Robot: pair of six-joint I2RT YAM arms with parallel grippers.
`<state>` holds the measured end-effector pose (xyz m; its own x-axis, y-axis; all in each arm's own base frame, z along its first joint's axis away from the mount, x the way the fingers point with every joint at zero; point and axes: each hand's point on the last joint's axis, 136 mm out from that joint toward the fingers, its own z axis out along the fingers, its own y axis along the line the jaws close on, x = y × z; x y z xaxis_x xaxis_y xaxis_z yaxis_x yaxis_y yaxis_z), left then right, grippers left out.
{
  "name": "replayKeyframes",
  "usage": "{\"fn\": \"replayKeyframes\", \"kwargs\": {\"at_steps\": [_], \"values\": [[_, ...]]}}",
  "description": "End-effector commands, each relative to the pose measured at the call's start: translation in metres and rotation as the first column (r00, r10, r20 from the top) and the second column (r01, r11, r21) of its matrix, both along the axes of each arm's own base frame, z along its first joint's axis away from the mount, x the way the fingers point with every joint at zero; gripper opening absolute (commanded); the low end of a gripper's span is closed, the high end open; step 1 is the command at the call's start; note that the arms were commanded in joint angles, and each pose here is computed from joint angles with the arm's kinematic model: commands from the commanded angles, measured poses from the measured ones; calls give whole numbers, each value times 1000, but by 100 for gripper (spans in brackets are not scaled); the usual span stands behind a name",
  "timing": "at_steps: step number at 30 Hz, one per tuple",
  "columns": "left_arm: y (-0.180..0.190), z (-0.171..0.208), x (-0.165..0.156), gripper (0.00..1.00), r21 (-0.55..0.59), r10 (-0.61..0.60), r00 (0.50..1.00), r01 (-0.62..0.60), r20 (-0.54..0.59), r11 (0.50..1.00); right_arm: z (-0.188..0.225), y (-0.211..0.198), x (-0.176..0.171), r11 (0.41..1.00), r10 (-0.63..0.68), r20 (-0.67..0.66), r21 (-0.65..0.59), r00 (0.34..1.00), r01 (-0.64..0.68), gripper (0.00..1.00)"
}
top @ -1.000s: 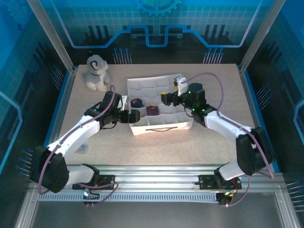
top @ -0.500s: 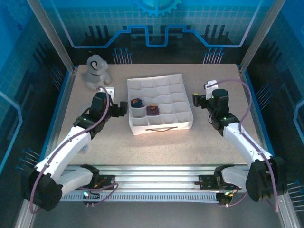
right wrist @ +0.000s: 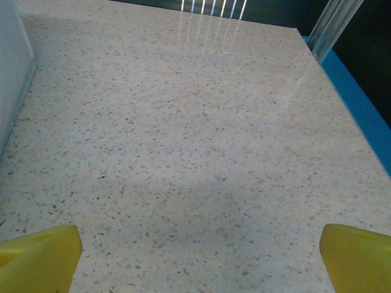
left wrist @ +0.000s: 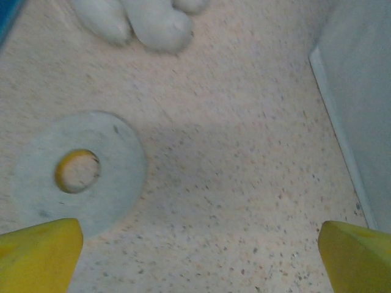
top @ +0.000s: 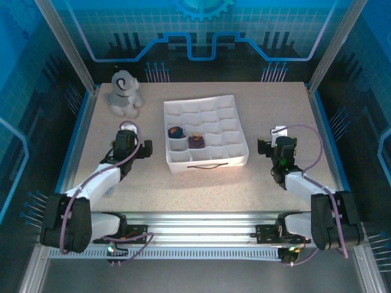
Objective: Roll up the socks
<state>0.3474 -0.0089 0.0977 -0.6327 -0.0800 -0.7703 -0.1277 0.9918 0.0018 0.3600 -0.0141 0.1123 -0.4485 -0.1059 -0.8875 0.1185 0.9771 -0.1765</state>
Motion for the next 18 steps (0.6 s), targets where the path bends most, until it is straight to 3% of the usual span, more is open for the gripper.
{"fn": "replayKeyframes", "kwargs": {"at_steps": [1, 8, 18], "values": [[-16, 14, 21, 99, -55, -68, 986, 78, 153, 995, 19, 1, 14, 998, -4, 142, 59, 990, -4, 100], [-21, 20, 31, 99, -14, -115, 943, 125, 314, 992, 9, 11, 17, 993, 36, 226, 98, 973, -60, 100], [-23, 12, 49, 99, 94, -190, 925, 169, 328, 981, -7, 14, 20, 992, 49, 214, 102, 976, -72, 100]]}}
